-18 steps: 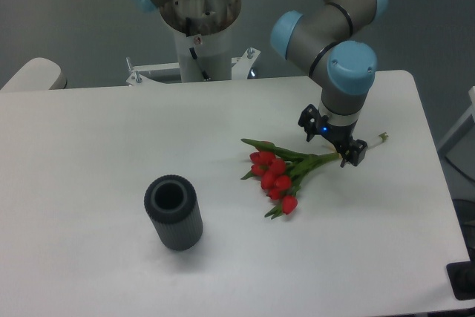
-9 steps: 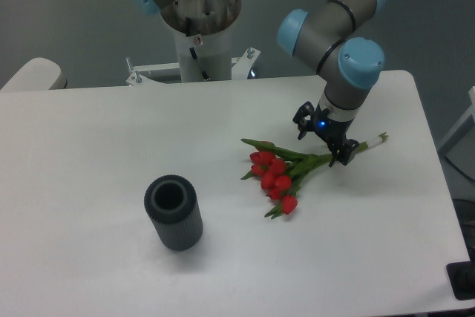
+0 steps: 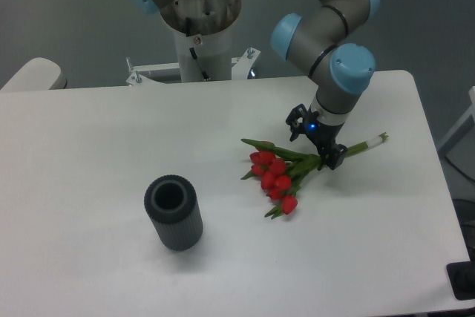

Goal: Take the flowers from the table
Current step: 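Lower the open gripper over the tulip stems below the blooms, then close the gripper around the tulip stems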

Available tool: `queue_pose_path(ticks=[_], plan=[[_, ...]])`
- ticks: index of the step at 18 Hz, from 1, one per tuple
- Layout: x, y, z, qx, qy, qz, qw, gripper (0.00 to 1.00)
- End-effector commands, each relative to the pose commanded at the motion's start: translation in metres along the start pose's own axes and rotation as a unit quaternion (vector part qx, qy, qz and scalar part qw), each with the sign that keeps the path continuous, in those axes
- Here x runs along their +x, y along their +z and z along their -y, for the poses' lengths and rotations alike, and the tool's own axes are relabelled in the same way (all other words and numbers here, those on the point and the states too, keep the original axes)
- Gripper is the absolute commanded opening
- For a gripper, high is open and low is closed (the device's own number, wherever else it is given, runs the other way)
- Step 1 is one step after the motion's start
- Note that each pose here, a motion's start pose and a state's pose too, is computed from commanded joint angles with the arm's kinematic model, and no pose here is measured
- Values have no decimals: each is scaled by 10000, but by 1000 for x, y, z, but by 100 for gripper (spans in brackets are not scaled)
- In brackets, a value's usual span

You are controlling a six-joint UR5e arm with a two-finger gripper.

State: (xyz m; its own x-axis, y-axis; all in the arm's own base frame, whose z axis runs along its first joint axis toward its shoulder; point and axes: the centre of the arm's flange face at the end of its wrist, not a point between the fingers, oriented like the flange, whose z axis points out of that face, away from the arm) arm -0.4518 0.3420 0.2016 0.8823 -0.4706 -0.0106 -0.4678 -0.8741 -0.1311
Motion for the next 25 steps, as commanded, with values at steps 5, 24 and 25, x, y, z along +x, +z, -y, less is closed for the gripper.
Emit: queue_pose_path(ticks=[5, 24, 25], plan=[[1, 8, 7, -1, 56, 14, 10000, 100], [-6, 13, 18, 8, 119, 191, 9997, 25], [-7, 12, 19, 8, 128, 197, 9997, 25]])
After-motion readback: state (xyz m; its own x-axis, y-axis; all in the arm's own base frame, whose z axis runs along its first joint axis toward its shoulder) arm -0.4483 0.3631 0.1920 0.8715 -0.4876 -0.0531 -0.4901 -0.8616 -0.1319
